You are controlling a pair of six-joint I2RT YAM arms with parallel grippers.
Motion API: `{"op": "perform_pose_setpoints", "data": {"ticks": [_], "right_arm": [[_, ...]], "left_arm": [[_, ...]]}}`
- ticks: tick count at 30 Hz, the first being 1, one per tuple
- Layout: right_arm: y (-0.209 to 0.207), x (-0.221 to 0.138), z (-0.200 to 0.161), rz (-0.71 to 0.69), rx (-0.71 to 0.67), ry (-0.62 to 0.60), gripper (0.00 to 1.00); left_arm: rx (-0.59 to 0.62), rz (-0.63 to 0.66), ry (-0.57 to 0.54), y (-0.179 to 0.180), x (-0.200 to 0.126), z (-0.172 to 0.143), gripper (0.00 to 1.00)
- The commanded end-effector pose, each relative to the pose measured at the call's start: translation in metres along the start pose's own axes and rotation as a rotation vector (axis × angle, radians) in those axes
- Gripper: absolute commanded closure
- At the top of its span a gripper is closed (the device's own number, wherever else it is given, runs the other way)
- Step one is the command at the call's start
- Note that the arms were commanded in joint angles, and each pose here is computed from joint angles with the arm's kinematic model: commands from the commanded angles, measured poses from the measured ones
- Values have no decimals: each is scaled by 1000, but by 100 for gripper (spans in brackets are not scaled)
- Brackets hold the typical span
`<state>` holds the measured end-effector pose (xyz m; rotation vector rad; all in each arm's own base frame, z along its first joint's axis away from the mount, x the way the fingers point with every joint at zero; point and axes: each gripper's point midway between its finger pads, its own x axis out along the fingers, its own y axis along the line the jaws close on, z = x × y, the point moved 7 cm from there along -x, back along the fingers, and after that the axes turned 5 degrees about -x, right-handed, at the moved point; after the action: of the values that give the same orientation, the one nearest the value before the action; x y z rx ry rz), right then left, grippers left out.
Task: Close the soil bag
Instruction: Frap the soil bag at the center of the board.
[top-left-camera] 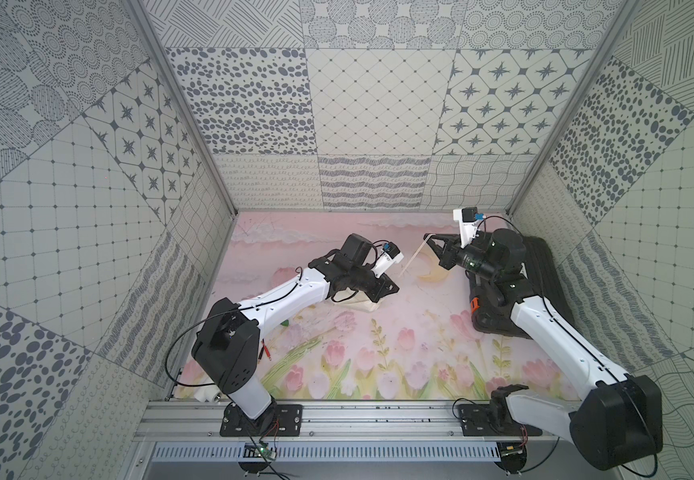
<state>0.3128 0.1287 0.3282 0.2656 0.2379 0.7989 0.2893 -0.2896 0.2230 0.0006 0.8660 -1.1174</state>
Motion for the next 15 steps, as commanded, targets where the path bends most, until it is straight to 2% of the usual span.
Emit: {"op": "perform_pose_setpoints", "data": {"ticks": [1,4,8,15], "right_arm": [[0,-16,75,-46,-104,-244,100],[-2,-15,85,-49,-111,-259,100],[-5,-14,92,-53,-114,-268,100],[-12,-16,98,-63,-106,-289,100]], "left_arm": [[-72,116,258,7,13,-61,97],[-84,174,347,8,22,-84,97],[-95,240,458,8,27,-110,92],[-99,305,530,8,26,-131,90]]}}
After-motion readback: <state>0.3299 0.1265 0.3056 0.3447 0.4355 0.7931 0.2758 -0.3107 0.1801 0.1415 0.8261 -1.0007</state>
